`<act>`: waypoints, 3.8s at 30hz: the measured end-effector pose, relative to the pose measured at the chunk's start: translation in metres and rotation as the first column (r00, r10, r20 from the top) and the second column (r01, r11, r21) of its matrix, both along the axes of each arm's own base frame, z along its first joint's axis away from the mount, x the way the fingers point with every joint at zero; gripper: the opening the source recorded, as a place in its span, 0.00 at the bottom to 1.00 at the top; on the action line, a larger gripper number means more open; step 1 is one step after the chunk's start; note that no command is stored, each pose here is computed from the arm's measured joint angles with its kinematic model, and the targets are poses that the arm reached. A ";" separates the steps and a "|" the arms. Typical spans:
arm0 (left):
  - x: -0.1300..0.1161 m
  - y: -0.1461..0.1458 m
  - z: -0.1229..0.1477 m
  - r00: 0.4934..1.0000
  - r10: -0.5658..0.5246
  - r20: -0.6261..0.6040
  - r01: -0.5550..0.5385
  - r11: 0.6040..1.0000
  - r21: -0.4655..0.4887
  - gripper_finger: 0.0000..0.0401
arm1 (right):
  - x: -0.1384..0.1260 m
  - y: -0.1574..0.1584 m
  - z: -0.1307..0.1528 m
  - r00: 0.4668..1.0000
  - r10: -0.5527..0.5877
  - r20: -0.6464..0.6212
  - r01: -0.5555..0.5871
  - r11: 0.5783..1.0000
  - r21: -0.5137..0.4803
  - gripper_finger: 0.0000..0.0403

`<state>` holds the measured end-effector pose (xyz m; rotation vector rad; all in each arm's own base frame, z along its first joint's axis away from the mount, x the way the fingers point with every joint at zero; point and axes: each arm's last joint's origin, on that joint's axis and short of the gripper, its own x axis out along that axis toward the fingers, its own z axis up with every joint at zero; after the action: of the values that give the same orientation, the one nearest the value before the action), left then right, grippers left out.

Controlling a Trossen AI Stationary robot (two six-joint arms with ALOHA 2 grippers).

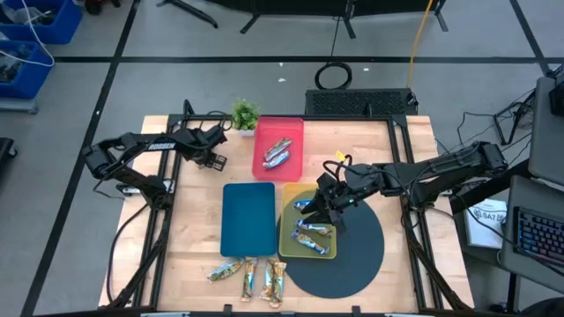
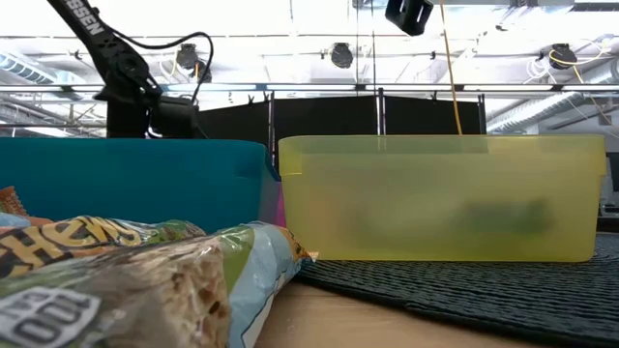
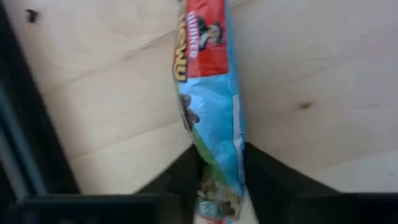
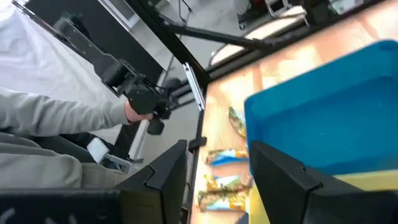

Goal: Pick and place Granola Bars by type
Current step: Put the red granola bar into the red bin, then put the yellow granola bar into the blue bin

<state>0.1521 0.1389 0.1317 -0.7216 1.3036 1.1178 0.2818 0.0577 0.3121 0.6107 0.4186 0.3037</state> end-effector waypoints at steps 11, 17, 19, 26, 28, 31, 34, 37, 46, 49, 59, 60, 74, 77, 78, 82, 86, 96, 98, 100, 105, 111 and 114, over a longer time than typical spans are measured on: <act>0.005 -0.030 0.036 0.981 0.048 0.186 -0.051 0.999 0.008 0.10 | 0.001 -0.001 0.002 0.999 -0.019 0.033 0.020 0.999 -0.027 0.41; 0.014 -0.052 0.080 0.937 -0.054 0.344 0.019 0.994 0.106 0.04 | 0.001 -0.001 0.002 0.999 -0.017 0.035 0.018 0.999 -0.034 0.41; 0.021 -0.056 0.096 0.908 -0.109 0.404 0.059 0.989 0.134 0.04 | 0.001 -0.001 0.002 0.999 -0.015 0.036 0.017 0.999 -0.033 0.41; 0.056 -0.067 0.148 0.751 -0.304 0.586 0.184 0.949 0.257 0.04 | 0.002 -0.001 0.004 0.998 -0.007 0.069 0.011 0.999 -0.047 0.41; 0.065 -0.065 0.156 0.729 -0.314 0.608 0.178 0.945 0.275 0.04 | 0.002 0.000 0.005 0.997 -0.006 0.081 0.010 0.999 -0.049 0.41; 0.081 -0.059 0.163 0.717 -0.335 0.611 0.186 0.937 0.295 0.04 | 0.002 0.000 0.006 0.996 -0.006 0.093 0.010 0.999 -0.047 0.41; 0.102 -0.051 0.162 0.717 -0.379 0.585 0.243 0.922 0.300 0.04 | 0.002 0.000 0.006 0.996 -0.006 0.093 0.010 0.999 -0.047 0.41; 0.126 -0.040 0.159 0.707 -0.454 0.543 0.330 0.890 0.315 0.03 | 0.002 0.000 0.006 0.996 -0.005 0.094 0.010 0.999 -0.047 0.41; 0.175 -0.010 0.121 0.674 -0.577 0.461 0.531 0.812 0.241 0.03 | 0.002 0.000 0.007 0.995 -0.005 0.100 0.010 0.999 -0.045 0.41; 0.184 -0.008 0.105 0.650 -0.601 0.465 0.586 0.786 0.198 0.03 | 0.002 0.000 0.007 0.995 -0.005 0.100 0.010 0.999 -0.045 0.41; 0.205 -0.010 0.060 0.599 -0.674 0.432 0.695 0.706 0.139 0.03 | 0.002 0.001 0.005 0.996 0.006 0.088 -0.001 0.998 -0.062 0.41; 0.206 -0.009 0.056 0.598 -0.679 0.425 0.701 0.701 0.133 0.03 | 0.001 0.002 0.005 0.996 0.010 0.083 -0.005 0.998 -0.065 0.41; 0.201 0.009 0.029 0.623 -0.693 0.364 0.727 0.684 0.058 0.11 | 0.003 0.019 -0.005 0.998 0.064 0.028 -0.062 0.996 -0.065 0.41; 0.199 0.008 0.036 0.625 -0.689 0.367 0.722 0.689 0.064 0.23 | 0.002 0.019 -0.005 0.996 0.077 0.043 -0.073 0.993 -0.094 0.42; 0.198 0.007 0.039 0.622 -0.690 0.369 0.721 0.689 0.072 0.27 | 0.002 0.019 -0.005 0.996 0.081 0.044 -0.076 0.992 -0.103 0.42; 0.194 0.005 0.051 0.616 -0.692 0.377 0.721 0.688 0.085 0.42 | 0.002 0.020 -0.005 0.991 0.115 0.072 -0.103 0.983 -0.155 0.47; 0.185 -0.002 0.076 0.624 -0.671 0.400 0.697 0.710 0.104 0.54 | 0.004 0.021 0.001 0.978 0.163 0.128 -0.130 0.963 -0.234 0.52; 0.143 -0.052 0.156 0.581 -0.671 0.460 0.695 0.704 0.149 0.63 | 0.053 0.069 -0.007 0.881 0.451 -0.141 -0.459 0.746 -0.482 0.57; 0.132 -0.066 0.168 0.557 -0.691 0.461 0.720 0.678 0.146 0.63 | 0.062 0.077 -0.014 0.857 0.474 -0.201 -0.507 0.708 -0.492 0.56; 0.121 -0.080 0.179 0.528 -0.713 0.462 0.746 0.649 0.149 0.63 | 0.071 0.082 -0.021 0.847 0.485 -0.219 -0.524 0.688 -0.502 0.55; 0.102 -0.115 0.199 0.413 -0.770 0.486 0.815 0.551 0.179 0.64 | 0.091 0.094 -0.039 0.854 0.463 -0.236 -0.505 0.630 -0.591 0.54; 0.086 -0.146 0.215 0.311 -0.792 0.526 0.851 0.478 0.217 0.64 | 0.103 0.112 -0.074 0.835 0.465 -0.296 -0.536 0.563 -0.629 0.54; 0.081 -0.155 0.218 0.293 -0.807 0.513 0.853 0.463 0.241 0.64 | 0.107 0.124 -0.089 0.831 0.466 -0.304 -0.541 0.549 -0.637 0.53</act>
<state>0.2335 -0.0156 0.3498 -0.2592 0.9482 -0.0732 0.3892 0.1814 0.2232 -0.2898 0.7648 0.6316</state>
